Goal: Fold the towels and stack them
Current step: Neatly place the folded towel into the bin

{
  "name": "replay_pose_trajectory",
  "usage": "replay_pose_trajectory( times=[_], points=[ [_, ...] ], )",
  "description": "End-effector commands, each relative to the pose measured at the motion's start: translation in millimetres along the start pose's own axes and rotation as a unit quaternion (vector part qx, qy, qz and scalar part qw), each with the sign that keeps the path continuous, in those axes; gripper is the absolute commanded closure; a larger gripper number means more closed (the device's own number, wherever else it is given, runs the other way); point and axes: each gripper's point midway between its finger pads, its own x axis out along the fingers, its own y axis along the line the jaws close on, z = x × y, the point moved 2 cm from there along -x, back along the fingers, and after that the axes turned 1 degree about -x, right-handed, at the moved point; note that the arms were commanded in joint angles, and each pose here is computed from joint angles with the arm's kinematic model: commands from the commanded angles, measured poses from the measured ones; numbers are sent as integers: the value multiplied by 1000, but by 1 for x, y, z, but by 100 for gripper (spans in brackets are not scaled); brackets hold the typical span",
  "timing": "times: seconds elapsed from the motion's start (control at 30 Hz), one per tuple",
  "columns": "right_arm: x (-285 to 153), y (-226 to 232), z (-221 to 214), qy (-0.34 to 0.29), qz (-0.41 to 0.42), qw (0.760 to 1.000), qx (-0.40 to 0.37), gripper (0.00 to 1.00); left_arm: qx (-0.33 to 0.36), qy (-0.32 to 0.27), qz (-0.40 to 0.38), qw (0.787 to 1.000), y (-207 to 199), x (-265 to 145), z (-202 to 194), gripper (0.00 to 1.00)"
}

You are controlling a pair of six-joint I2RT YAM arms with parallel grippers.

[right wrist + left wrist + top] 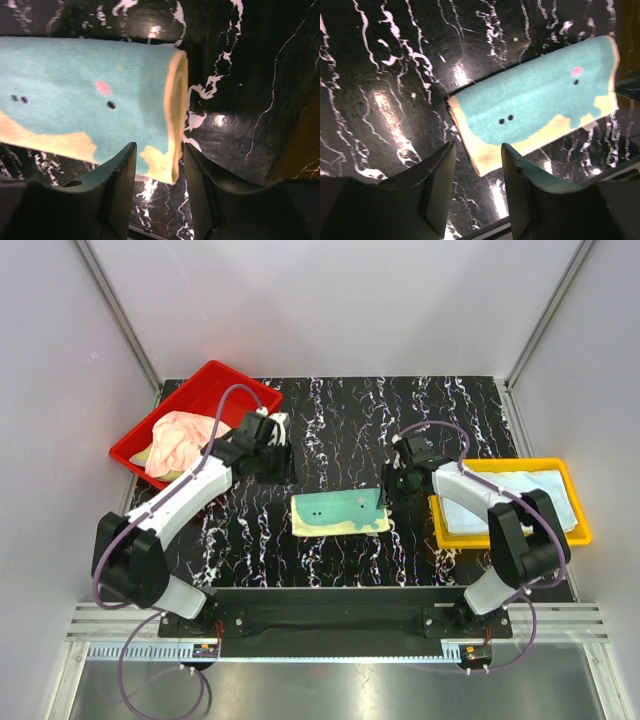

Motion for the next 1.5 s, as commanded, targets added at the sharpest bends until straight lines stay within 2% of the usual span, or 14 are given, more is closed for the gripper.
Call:
replay_pose_trajectory(
  times=[0.0,0.1,0.27,0.57,0.73,0.77,1.03,1.2,1.47],
  points=[
    [17,-11,4,3,-32,999,-13,50,-35,34,-65,997,-12,1,-38,53],
    [32,-14,-4,24,-27,999,-16,49,-72,37,-105,991,-17,8,-58,53],
    [47,-7,-14,46,9,999,-5,51,-69,29,-80,994,-10,6,-54,52],
    [47,-8,-26,59,17,998,-2,74,-36,-27,-51,998,-7,-32,-4,51],
    [47,-8,-30,69,20,997,-1,92,-28,-41,-40,998,5,-42,8,51],
    [45,-9,-30,70,15,997,-2,100,-29,-43,-35,998,8,-42,9,51],
    [-20,-19,-5,36,-47,998,-13,100,-35,-43,-10,998,34,-40,6,51],
    [-59,-22,3,18,-66,998,-14,100,-40,-34,-26,998,31,-37,5,51],
    [-99,-82,16,6,-158,987,-12,100,-40,-38,-33,998,29,-40,6,51]
  ],
)
